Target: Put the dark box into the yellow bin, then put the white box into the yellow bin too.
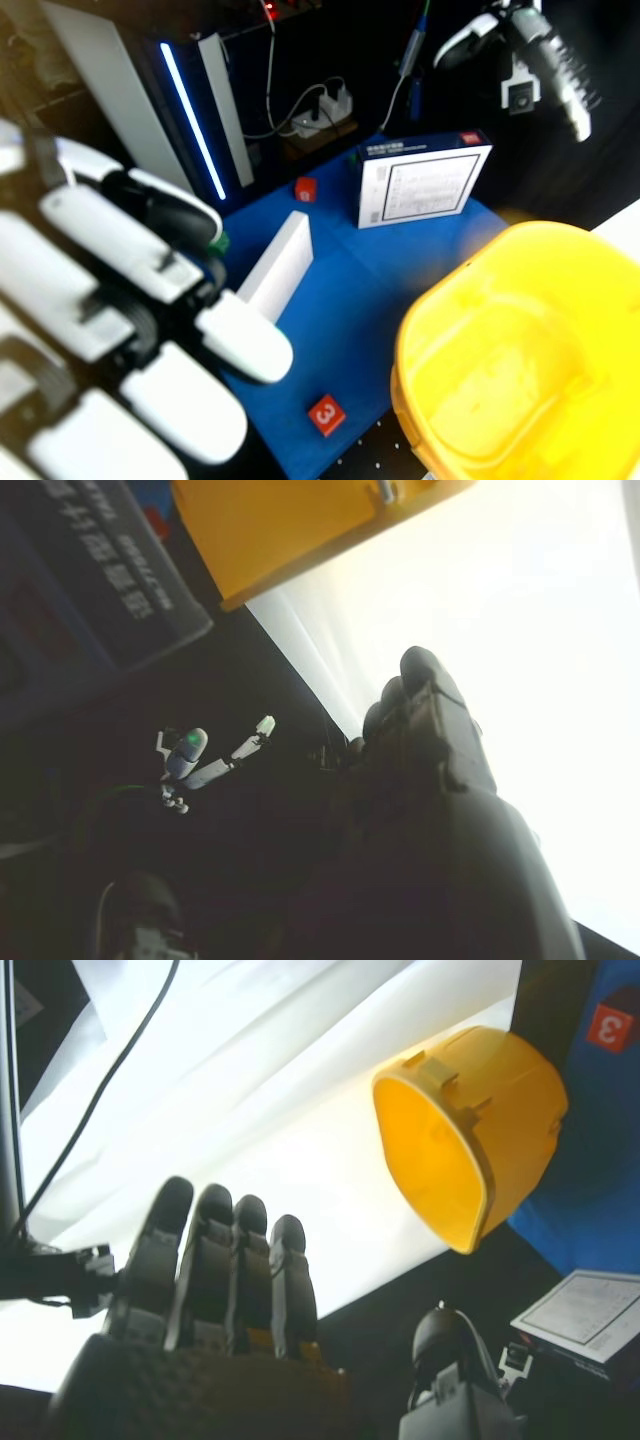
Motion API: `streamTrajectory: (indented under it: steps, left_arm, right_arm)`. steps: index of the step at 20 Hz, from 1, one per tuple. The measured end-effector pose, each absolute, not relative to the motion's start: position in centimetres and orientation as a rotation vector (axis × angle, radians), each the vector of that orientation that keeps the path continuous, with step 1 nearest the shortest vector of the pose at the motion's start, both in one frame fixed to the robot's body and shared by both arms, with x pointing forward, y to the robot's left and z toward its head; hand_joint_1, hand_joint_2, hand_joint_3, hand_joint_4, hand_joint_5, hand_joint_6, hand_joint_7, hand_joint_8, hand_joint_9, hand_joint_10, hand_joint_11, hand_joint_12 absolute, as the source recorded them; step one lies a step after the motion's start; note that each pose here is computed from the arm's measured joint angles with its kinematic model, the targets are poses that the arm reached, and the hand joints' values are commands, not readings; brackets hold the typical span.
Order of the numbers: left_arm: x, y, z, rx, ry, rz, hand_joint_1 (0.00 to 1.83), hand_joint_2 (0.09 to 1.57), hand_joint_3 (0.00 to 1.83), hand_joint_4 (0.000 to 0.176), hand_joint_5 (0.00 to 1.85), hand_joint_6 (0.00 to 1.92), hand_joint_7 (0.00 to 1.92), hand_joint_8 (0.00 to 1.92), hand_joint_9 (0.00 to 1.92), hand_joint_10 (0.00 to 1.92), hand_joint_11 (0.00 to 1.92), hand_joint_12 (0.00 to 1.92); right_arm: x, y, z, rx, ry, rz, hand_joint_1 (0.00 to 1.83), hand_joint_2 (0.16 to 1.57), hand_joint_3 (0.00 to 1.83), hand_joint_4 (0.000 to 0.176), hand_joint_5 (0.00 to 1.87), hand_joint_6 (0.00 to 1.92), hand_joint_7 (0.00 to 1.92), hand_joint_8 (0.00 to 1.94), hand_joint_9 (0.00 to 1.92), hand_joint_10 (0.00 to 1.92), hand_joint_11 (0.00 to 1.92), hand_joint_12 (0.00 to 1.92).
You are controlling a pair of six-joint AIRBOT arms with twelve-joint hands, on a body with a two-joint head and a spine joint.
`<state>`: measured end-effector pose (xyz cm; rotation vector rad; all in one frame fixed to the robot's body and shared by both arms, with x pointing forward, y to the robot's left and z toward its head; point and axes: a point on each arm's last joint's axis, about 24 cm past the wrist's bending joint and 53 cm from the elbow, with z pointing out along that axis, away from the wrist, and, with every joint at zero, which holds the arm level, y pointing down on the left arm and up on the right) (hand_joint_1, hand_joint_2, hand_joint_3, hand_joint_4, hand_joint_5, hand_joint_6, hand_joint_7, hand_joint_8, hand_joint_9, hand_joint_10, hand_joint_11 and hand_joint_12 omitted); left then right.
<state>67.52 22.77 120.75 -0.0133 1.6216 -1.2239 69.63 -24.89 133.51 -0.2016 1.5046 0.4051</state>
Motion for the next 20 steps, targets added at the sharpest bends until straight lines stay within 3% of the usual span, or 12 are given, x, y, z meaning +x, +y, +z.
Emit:
streamTrajectory:
  steps: [2, 4, 5, 6, 8, 10, 11, 13, 16, 17, 18, 20]
  left_arm:
    - [67.2, 22.1, 119.6, 0.007, 1.665, -1.224, 0.43, 0.72, 0.01, 0.119, 0.0, 0.0, 0.1, 0.0, 0.13, 0.0, 0.0, 0.53]
    - [67.1, 21.6, 118.9, 0.015, 1.688, -1.222, 0.47, 0.76, 0.01, 0.13, 0.0, 0.0, 0.05, 0.0, 0.09, 0.0, 0.0, 0.45]
    - [67.1, 21.5, 118.5, 0.02, 1.702, -1.216, 0.5, 0.73, 0.0, 0.133, 0.0, 0.0, 0.05, 0.0, 0.09, 0.0, 0.0, 0.45]
    - [67.1, 21.2, 117.8, 0.018, 1.719, -1.216, 0.52, 0.72, 0.0, 0.133, 0.0, 0.0, 0.06, 0.0, 0.12, 0.01, 0.0, 0.47]
    - [67.2, 20.6, 116.6, 0.019, 1.757, -1.218, 0.54, 0.69, 0.0, 0.145, 0.0, 0.0, 0.09, 0.01, 0.15, 0.01, 0.0, 0.52]
    - [67.6, 20.1, 115.8, 0.032, 1.779, -1.211, 0.55, 0.67, 0.0, 0.144, 0.0, 0.0, 0.08, 0.0, 0.13, 0.0, 0.0, 0.5]
    - [67.9, 20.0, 115.8, 0.019, 1.779, -1.22, 0.56, 0.66, 0.0, 0.166, 0.0, 0.0, 0.09, 0.0, 0.13, 0.0, 0.0, 0.5]
    - [68.3, 19.9, 115.9, 0.01, 1.777, -1.224, 0.55, 0.69, 0.0, 0.161, 0.0, 0.0, 0.1, 0.01, 0.13, 0.0, 0.0, 0.48]
    - [68.4, 19.2, 115.3, 0.03, 1.794, -1.216, 0.62, 0.67, 0.0, 0.175, 0.0, 0.0, 0.11, 0.0, 0.12, 0.0, 0.0, 0.41]
    - [68.5, 18.8, 115.0, 0.036, 1.799, -1.222, 0.66, 0.66, 0.0, 0.176, 0.0, 0.0, 0.11, 0.0, 0.11, 0.0, 0.0, 0.36]
    - [68.6, 18.7, 114.7, 0.022, 1.809, -1.231, 0.7, 0.66, 0.0, 0.176, 0.02, 0.0, 0.12, 0.0, 0.11, 0.0, 0.0, 0.33]
    - [68.7, 18.6, 114.4, 0.021, 1.817, -1.229, 0.74, 0.68, 0.0, 0.164, 0.08, 0.0, 0.15, 0.0, 0.15, 0.0, 0.0, 0.4]
  right_arm:
    - [69.7, -24.8, 133.5, -0.201, 1.505, 0.407, 0.0, 1.07, 0.0, 0.017, 0.29, 0.0, 0.33, 0.0, 0.31, 0.01, 0.0, 0.54]
    - [69.8, -24.7, 133.3, -0.203, 1.51, 0.407, 0.0, 1.1, 0.01, 0.009, 0.28, 0.0, 0.32, 0.0, 0.3, 0.0, 0.0, 0.51]
    - [69.8, -24.6, 133.3, -0.204, 1.51, 0.409, 0.0, 1.08, 0.0, 0.015, 0.29, 0.0, 0.33, 0.01, 0.31, 0.0, 0.0, 0.51]
    - [69.9, -24.6, 133.4, -0.204, 1.508, 0.41, 0.0, 1.08, 0.0, 0.001, 0.3, 0.0, 0.33, 0.0, 0.3, 0.0, 0.0, 0.54]
    - [69.9, -24.6, 133.1, -0.207, 1.514, 0.407, 0.0, 1.08, 0.0, 0.0, 0.29, 0.0, 0.32, 0.0, 0.3, 0.0, 0.0, 0.59]
    - [69.9, -24.6, 133.1, -0.206, 1.515, 0.407, 0.0, 1.08, 0.0, 0.002, 0.3, 0.0, 0.31, 0.0, 0.29, 0.0, 0.0, 0.6]
    - [69.9, -24.6, 133.2, -0.206, 1.513, 0.408, 0.0, 1.08, 0.0, 0.001, 0.3, 0.0, 0.32, 0.0, 0.31, 0.0, 0.0, 0.66]
    - [70.0, -24.6, 132.8, -0.21, 1.52, 0.402, 0.0, 1.1, 0.0, 0.0, 0.3, 0.0, 0.31, 0.0, 0.3, 0.0, 0.0, 0.6]
    - [70.0, -24.7, 132.8, -0.209, 1.522, 0.402, 0.0, 1.08, 0.0, 0.02, 0.31, 0.0, 0.33, 0.0, 0.31, 0.0, 0.0, 0.61]
    - [70.0, -24.7, 132.8, -0.209, 1.522, 0.402, 0.0, 1.06, 0.0, 0.019, 0.31, 0.0, 0.34, 0.0, 0.32, 0.01, 0.0, 0.65]
    - [70.0, -24.7, 132.8, -0.209, 1.523, 0.401, 0.0, 1.08, 0.0, 0.0, 0.32, 0.0, 0.35, 0.0, 0.34, 0.01, 0.0, 0.7]
    - [70.0, -24.7, 132.8, -0.209, 1.523, 0.402, 0.0, 1.08, 0.0, 0.0, 0.32, 0.0, 0.33, 0.0, 0.32, 0.01, 0.0, 0.68]
